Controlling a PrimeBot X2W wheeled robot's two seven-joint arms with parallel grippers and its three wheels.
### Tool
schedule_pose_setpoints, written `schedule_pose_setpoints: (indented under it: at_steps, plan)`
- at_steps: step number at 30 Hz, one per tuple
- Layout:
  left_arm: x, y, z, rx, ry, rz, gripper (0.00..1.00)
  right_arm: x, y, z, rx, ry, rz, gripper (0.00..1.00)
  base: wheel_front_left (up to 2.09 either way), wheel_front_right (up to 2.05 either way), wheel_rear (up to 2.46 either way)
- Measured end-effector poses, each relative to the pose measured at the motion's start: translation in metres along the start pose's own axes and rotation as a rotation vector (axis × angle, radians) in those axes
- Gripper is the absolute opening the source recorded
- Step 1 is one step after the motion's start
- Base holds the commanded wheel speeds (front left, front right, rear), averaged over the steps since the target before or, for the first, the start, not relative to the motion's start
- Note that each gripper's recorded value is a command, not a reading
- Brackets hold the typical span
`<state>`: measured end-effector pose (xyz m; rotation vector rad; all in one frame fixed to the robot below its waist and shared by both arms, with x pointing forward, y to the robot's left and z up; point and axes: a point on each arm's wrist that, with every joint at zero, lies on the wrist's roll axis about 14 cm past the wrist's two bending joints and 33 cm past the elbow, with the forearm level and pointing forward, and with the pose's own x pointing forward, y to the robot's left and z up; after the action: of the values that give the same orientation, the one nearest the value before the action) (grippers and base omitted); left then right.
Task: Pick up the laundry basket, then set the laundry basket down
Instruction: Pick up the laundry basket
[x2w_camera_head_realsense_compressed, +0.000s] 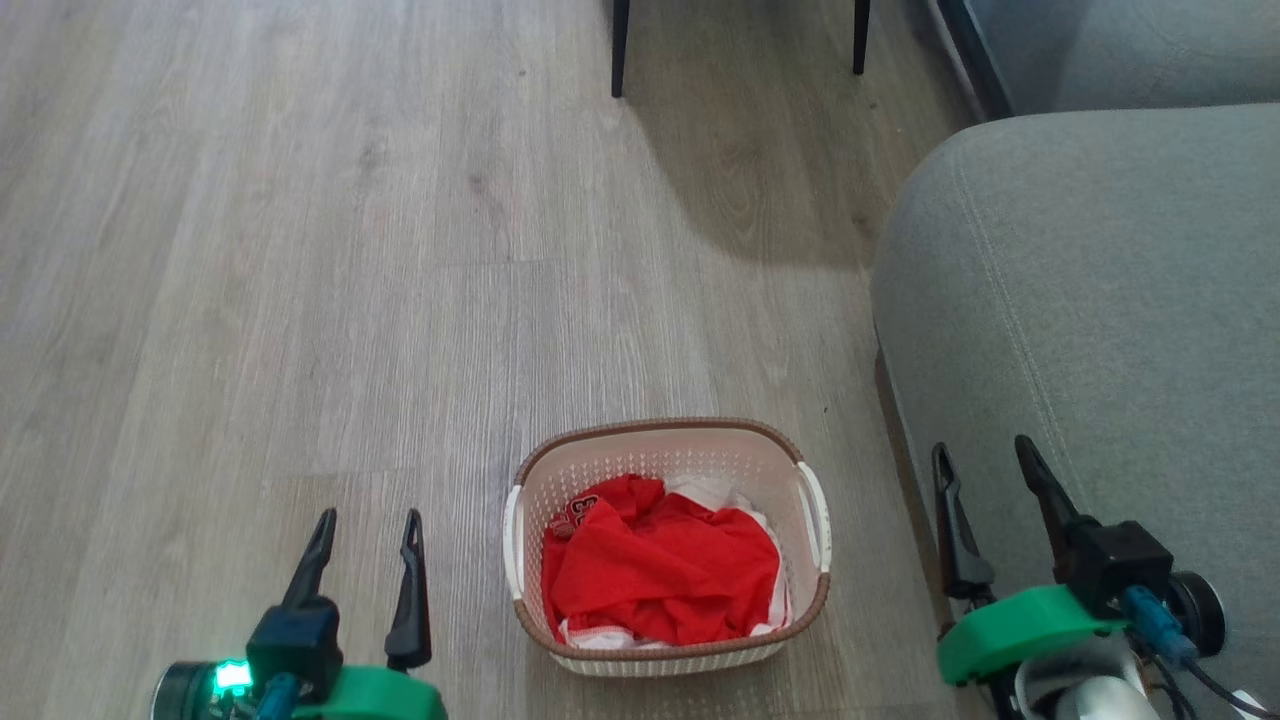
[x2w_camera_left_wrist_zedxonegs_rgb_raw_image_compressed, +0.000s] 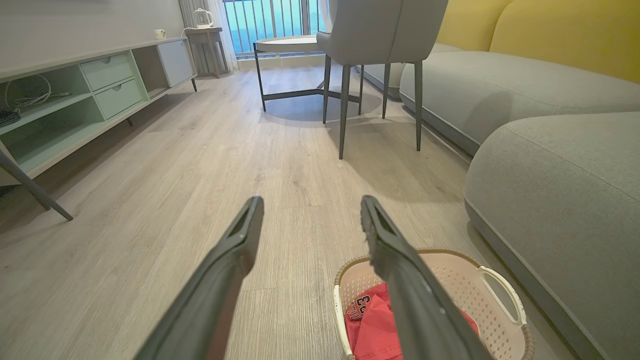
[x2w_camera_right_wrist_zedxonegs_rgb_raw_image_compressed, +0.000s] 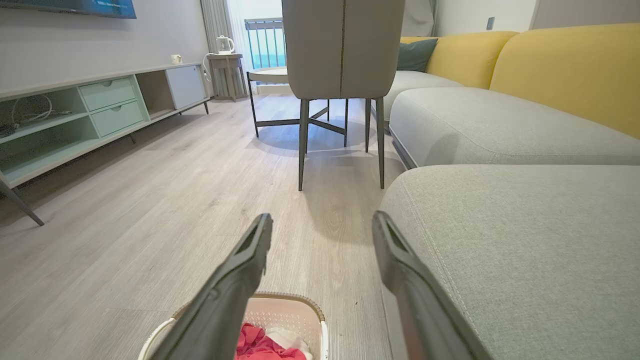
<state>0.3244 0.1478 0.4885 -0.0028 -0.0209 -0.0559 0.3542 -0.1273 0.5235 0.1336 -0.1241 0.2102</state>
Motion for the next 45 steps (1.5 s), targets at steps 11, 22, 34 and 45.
schedule_pose_setpoints:
  at_steps: [11, 22, 34, 45]
  plan:
    - [0.021, -0.003, -0.022, -0.023, 0.071, -0.019, 1.00, 0.011, -0.009, -0.030, 0.015, 0.087, -0.018, 1.00, 0.00, 0.00, 0.00]
    - [0.078, -0.016, -0.065, -0.067, 0.178, -0.055, 1.00, 0.071, -0.023, -0.074, 0.013, 0.172, -0.014, 1.00, 0.00, 0.00, 0.00]
    - [0.123, -0.029, -0.160, -0.083, 0.396, -0.095, 1.00, 0.112, -0.037, -0.180, 0.038, 0.395, -0.007, 1.00, 0.00, 0.00, 0.00]
    - [0.138, -0.044, -0.251, -0.100, 0.602, -0.136, 1.00, 0.109, -0.046, -0.287, 0.069, 0.635, -0.006, 1.00, 0.00, 0.00, 0.00]
